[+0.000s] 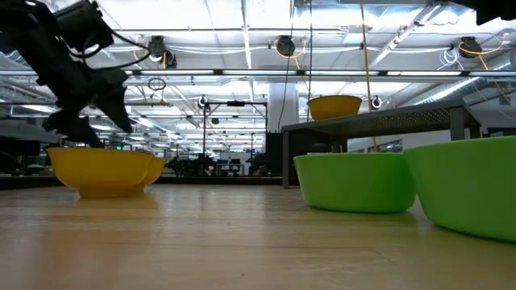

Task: Pick & Place Mini bowls
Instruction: Stack the top yellow bowl on the yellow bowl on the shelf

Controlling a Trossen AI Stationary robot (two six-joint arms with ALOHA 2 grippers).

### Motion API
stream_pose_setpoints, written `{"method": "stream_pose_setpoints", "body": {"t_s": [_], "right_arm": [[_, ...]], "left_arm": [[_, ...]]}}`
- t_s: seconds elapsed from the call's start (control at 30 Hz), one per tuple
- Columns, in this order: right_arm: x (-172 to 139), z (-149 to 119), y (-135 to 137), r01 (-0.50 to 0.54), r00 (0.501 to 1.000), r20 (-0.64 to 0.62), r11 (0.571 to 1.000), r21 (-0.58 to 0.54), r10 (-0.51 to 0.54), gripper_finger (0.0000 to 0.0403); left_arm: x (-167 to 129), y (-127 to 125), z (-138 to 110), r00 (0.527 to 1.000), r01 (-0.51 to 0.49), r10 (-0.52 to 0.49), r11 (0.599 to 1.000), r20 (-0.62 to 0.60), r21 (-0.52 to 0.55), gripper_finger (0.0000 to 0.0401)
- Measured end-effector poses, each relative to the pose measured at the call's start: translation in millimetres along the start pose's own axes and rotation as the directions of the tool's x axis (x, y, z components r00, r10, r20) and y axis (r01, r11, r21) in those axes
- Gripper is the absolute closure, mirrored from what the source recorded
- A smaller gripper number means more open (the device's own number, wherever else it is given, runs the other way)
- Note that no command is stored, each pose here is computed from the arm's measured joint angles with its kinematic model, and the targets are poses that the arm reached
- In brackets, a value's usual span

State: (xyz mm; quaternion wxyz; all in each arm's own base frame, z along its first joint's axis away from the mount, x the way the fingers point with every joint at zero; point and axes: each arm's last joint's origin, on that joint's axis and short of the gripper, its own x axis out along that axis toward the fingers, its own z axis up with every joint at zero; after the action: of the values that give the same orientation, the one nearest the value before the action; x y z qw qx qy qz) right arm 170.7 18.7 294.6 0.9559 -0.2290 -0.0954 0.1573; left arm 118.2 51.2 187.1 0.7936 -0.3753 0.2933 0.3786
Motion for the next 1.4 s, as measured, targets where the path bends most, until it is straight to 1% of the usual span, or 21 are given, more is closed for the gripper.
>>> {"method": "stream_pose_setpoints", "body": {"t_s": [0.1,0.27,0.4,0.47,0.57,0.8,0.9,1.07,1.17,1.3,1.4], "right_arm": [[2,-2,0,-0.003,1.000,-0.008,1.000,0.002,0.003,0.0298],[5,-4,0,-0.006,1.000,-0.016,1.000,0.005,0.006,0.0298],[5,-4,0,-0.006,1.000,-0.015,1.000,0.005,0.006,0.0298],[5,-4,0,-0.006,1.000,-0.016,1.000,0.005,0.006,0.0298],[5,-4,0,0.000,1.000,-0.019,1.000,0.005,0.001,0.0298],[5,-7,-4,0.137,0.987,-0.086,0.990,0.020,-0.135,0.0298],[5,-7,-4,0.138,0.987,-0.087,0.990,0.022,-0.136,0.0298],[8,-8,-4,0.139,0.987,-0.088,0.990,0.038,-0.135,0.0298],[13,-9,-6,0.155,0.986,-0.060,0.987,0.044,-0.153,0.0298],[28,-16,-9,0.236,0.971,-0.044,0.970,0.058,-0.234,0.0298],[39,-24,-12,0.328,0.944,-0.044,0.944,0.038,-0.326,0.0298]], "left_arm": [[6,6,1,0.997,-0.072,0.071,0.997,-0.035,-0.034,0.0011],[17,10,1,0.984,-0.143,0.139,0.989,-0.108,-0.031,0.0011],[25,12,-3,0.965,-0.180,0.184,0.983,-0.185,0.034,0.0011],[29,12,-4,0.959,-0.177,0.188,0.982,-0.213,0.069,0.0011],[33,11,-6,0.949,-0.180,0.197,0.980,-0.245,0.089,0.0011],[41,8,-5,0.949,-0.169,0.196,0.978,-0.247,0.125,0.0011],[41,7,-4,0.955,-0.152,0.183,0.978,-0.233,0.144,0.0011],[42,7,-3,0.958,-0.147,0.176,0.979,-0.226,0.142,0.0011],[42,7,-3,0.958,-0.148,0.177,0.979,-0.225,0.142,0.0011],[42,7,-3,0.958,-0.161,0.189,0.976,-0.214,0.144,0.0011],[42,7,-3,0.958,-0.161,0.189,0.977,-0.214,0.144,0.0011]]}}
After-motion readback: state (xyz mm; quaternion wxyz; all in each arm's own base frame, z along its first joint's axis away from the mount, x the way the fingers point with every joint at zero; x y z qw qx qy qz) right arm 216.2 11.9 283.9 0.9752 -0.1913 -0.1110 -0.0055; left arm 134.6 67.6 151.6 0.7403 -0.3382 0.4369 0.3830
